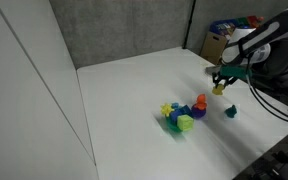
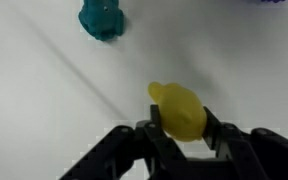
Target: Remove the yellow bear from the green bowl and put it on the table
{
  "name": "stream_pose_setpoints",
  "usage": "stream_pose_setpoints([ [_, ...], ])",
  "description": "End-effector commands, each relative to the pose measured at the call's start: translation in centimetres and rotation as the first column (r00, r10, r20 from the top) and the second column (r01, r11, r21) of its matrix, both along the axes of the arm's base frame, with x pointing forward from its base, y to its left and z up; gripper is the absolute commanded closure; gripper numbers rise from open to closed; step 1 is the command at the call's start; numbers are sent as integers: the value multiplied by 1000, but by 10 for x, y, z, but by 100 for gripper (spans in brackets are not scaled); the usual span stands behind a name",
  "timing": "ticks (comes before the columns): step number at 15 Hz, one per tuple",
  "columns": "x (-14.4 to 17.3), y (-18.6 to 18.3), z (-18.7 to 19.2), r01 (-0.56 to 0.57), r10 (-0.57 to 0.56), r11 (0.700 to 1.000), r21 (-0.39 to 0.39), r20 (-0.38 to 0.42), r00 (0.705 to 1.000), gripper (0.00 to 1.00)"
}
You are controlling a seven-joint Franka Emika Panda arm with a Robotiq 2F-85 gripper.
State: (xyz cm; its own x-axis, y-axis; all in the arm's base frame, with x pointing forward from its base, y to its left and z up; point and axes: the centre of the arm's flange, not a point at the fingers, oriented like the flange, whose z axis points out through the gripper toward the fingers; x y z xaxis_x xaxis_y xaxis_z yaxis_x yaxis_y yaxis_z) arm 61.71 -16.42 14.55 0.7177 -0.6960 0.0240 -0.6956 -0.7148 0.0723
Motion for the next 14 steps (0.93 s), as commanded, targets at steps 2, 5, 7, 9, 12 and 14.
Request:
stream_pose_setpoints([
  [2, 1, 13, -23, 20, -20, 1000, -2, 40, 999, 83],
  [5, -1, 16, -36, 23, -23, 1000, 0, 56, 998, 83],
  [7, -2, 16, -40, 60, -60, 998, 12, 66, 996, 83],
  [9, -4, 12, -42, 103, -106, 994, 35, 76, 991, 83],
  [12, -8, 4, -40, 201, -207, 977, 77, 83, 975, 83],
  [14, -10, -1, -37, 259, -267, 962, 88, 98, 959, 83],
])
